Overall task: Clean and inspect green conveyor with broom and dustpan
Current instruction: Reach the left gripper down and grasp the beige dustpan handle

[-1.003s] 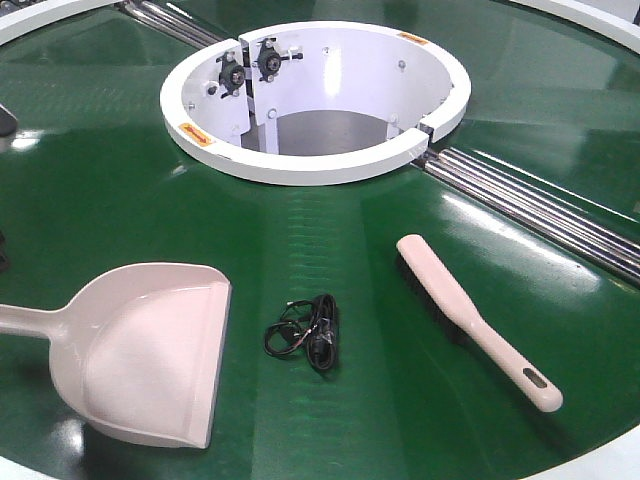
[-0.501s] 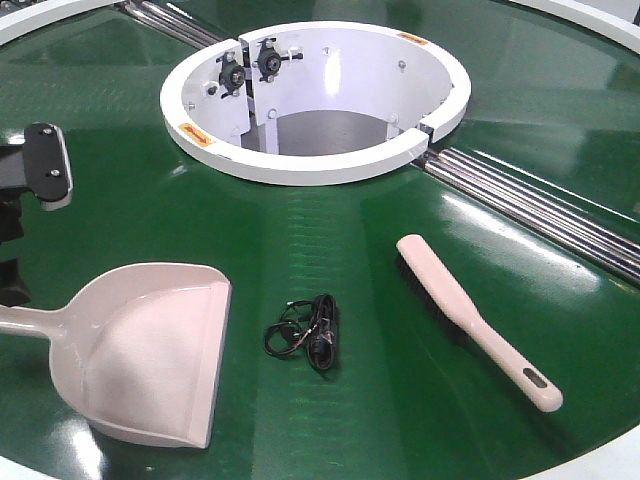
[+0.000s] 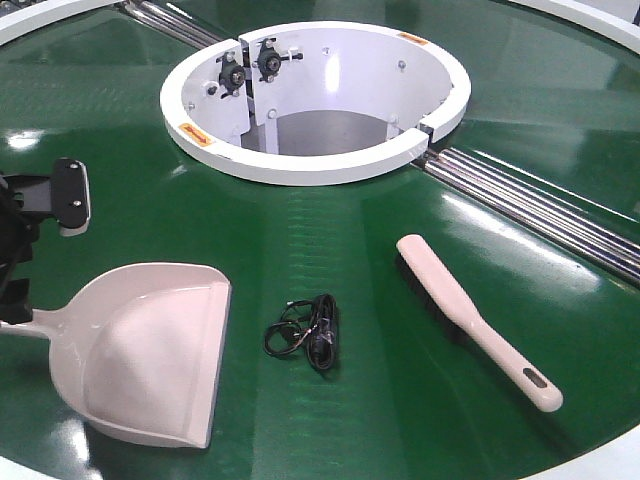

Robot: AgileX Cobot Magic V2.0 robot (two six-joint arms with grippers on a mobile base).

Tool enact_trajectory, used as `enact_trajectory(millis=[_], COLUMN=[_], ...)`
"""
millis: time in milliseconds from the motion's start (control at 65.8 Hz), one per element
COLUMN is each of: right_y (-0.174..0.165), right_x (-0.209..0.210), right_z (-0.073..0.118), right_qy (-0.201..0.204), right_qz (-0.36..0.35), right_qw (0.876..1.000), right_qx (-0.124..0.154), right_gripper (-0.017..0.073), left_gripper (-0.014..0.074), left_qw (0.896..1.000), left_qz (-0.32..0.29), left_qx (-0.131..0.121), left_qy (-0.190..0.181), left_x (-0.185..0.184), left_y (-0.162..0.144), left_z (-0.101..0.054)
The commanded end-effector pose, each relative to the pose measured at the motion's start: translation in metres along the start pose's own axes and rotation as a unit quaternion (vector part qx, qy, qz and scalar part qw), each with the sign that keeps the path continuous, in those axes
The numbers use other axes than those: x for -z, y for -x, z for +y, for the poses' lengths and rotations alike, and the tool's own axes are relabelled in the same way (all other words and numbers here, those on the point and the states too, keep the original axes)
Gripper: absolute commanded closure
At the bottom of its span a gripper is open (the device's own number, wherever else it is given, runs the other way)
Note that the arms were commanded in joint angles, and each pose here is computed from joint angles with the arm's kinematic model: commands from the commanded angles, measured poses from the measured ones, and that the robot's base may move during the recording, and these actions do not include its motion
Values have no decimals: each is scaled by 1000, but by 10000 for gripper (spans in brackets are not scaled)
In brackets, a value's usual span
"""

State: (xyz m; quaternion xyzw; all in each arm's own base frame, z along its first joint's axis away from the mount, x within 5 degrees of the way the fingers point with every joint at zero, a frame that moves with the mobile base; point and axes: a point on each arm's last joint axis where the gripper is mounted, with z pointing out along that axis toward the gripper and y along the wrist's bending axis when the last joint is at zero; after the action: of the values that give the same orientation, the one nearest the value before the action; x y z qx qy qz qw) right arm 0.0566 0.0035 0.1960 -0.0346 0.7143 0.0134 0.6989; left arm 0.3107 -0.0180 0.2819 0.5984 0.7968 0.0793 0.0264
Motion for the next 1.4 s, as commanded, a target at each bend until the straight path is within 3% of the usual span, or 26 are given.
enact_trajectory(millis=[0, 137, 456, 577, 805, 1063, 1246, 1382], right_y=[6, 6, 6, 6, 6, 6, 6, 6], right_x=[1, 1, 1, 1, 1, 1, 1, 1], right_z=[0, 0, 0, 0, 0, 0, 0, 0], right_qy=[-1, -1, -1, -1, -1, -1, -1, -1], right_qz=[-41, -41, -41, -41, -41, -41, -41, -41], right_qw=[999, 999, 999, 999, 999, 999, 999, 999], right_qx=[6, 6, 6, 6, 6, 6, 6, 6], right_gripper=[568, 568, 568, 568, 568, 568, 568, 568], left_gripper=[71, 71, 71, 71, 71, 71, 71, 71], left_qw=[1000, 998, 996, 994, 991, 991, 989, 986], left_qz=[4, 32, 18, 19, 11, 12, 37, 46], left_qx=[-19, -61, -69, -96, -124, -127, -143, -154], left_qy=[1, -12, 53, 49, 55, 51, 24, 43], left_x=[7, -9, -10, -10, -10, -12, -33, -38], left_y=[-3, -8, -5, -4, 6, 8, 2, 0], left_z=[-7, -15, -4, -4, -7, -8, -21, -19])
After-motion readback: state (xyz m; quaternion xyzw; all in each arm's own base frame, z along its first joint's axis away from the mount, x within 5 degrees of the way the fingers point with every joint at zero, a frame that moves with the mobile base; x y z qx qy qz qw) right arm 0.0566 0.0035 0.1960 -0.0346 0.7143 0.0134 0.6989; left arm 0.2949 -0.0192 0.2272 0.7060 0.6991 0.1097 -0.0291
